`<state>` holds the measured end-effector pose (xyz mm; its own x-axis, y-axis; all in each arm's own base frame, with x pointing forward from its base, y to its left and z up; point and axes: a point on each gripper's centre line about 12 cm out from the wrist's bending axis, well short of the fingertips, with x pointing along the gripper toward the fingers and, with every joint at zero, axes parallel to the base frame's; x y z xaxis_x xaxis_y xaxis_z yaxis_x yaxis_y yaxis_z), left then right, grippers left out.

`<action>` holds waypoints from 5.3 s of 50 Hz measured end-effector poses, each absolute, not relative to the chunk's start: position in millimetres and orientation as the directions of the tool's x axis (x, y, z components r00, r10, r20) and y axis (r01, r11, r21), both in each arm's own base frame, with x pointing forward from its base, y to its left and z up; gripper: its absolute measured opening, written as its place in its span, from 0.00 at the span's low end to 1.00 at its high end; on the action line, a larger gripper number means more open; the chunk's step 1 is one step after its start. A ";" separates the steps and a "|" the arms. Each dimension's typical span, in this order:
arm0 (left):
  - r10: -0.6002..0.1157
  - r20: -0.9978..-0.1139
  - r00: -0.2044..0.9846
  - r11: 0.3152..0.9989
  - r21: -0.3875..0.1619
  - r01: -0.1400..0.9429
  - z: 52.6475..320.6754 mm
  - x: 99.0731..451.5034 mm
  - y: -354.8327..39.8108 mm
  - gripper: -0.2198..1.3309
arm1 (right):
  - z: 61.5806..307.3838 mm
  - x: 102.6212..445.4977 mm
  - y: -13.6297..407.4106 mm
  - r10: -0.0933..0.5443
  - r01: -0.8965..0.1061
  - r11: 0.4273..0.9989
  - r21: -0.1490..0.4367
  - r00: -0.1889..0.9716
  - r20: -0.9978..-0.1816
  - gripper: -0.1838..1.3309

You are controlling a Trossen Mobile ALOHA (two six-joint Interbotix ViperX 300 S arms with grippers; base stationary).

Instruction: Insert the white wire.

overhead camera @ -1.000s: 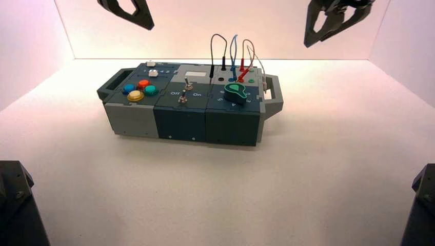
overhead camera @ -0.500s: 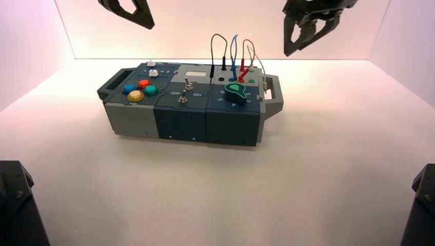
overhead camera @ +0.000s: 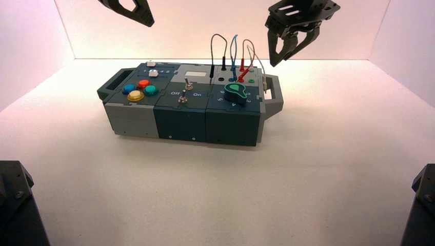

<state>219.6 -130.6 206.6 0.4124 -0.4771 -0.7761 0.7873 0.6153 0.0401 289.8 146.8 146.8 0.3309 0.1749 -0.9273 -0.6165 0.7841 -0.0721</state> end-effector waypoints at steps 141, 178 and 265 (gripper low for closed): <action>-0.472 -0.770 0.430 0.624 0.053 0.780 206.5 222.6 -129.8 0.04 | 146.3 304.1 182.1 0.167 -0.686 0.723 -0.082 0.288 -0.943 0.06; -0.470 -0.773 0.426 0.624 0.050 0.780 205.0 223.1 -130.0 0.04 | 142.8 307.4 183.4 0.162 -0.690 0.718 -0.089 0.291 -0.943 0.06; -0.435 -0.779 0.452 0.660 0.066 0.749 191.7 231.6 -123.3 0.04 | 148.1 304.9 183.0 0.147 -0.686 0.724 -0.074 0.259 -0.955 0.62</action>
<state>231.6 -123.3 191.7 0.4518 -0.4350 -0.7789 0.7488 0.6595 0.0659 304.9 183.0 148.1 0.2589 0.1471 -0.9546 -0.6857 0.7241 -0.0743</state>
